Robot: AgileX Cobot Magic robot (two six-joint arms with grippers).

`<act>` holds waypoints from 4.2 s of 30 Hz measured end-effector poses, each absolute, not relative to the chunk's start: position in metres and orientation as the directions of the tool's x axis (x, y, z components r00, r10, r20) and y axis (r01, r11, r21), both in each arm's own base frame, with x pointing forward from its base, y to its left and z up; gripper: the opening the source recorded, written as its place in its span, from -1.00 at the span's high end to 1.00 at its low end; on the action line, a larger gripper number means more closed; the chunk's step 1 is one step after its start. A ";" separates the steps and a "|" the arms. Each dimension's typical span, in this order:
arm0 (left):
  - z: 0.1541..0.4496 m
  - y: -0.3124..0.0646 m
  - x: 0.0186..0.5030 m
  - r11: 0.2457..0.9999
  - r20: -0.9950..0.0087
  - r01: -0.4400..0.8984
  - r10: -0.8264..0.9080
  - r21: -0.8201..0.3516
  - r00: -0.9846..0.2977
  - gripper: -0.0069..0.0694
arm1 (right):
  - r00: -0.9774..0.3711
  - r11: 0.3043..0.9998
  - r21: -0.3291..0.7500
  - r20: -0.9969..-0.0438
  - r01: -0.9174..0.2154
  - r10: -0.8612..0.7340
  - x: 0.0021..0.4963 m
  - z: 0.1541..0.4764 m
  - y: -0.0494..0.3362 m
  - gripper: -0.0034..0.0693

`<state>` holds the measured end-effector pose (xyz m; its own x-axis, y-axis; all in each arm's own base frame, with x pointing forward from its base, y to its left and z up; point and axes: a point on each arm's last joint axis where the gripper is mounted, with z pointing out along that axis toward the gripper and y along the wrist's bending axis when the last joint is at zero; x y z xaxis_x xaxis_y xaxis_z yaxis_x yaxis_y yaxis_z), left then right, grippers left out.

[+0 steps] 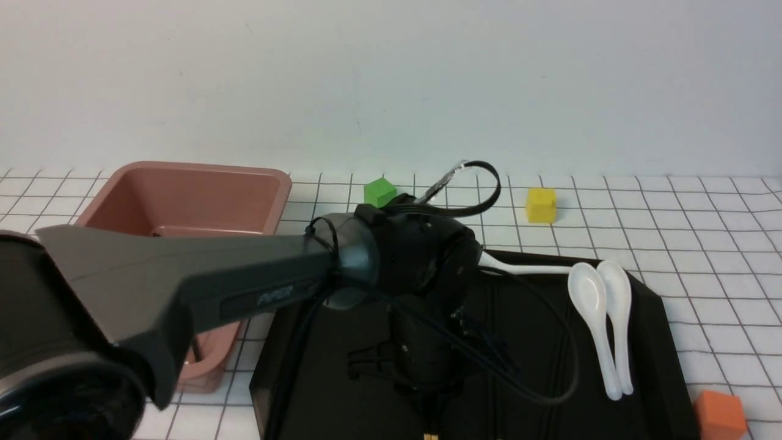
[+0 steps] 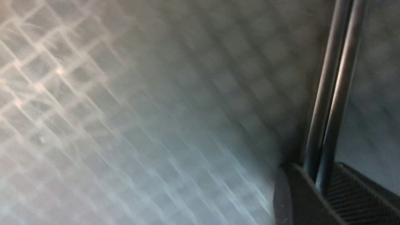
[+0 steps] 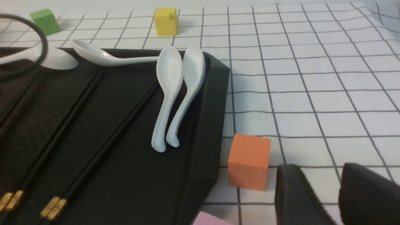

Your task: On white black tablecloth take chopsticks from black tray and put them in box.

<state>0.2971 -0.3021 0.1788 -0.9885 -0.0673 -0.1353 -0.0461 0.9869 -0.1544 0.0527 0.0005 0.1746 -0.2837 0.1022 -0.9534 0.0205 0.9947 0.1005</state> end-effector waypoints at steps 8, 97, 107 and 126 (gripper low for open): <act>0.332 -0.236 0.268 0.978 -0.402 0.009 -0.078 -0.209 -0.913 0.52 | -0.284 0.995 0.101 -0.953 0.020 0.102 0.053 0.175 0.000 0.25; 0.236 -0.005 0.053 0.907 -0.901 0.044 -0.408 -0.418 -0.145 0.85 | -0.284 0.995 0.101 -0.953 0.020 0.102 0.053 0.175 0.000 0.25; 0.177 -0.001 0.053 0.912 -0.874 -0.076 -0.408 -0.403 -0.265 0.84 | -0.284 0.995 0.101 -0.953 0.020 0.102 0.053 0.175 0.000 0.25; 0.170 -0.002 0.052 0.910 -0.862 -0.089 -0.413 -0.406 -0.293 0.80 | -0.284 0.995 0.101 -0.953 0.020 0.102 0.053 0.175 0.000 0.25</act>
<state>0.0525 -0.0017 0.1700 -0.2929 -0.4129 -0.8624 -0.0886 0.9098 -0.4055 0.0527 0.0005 0.1746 -0.2837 0.1022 -0.9534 0.0205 0.9947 0.1005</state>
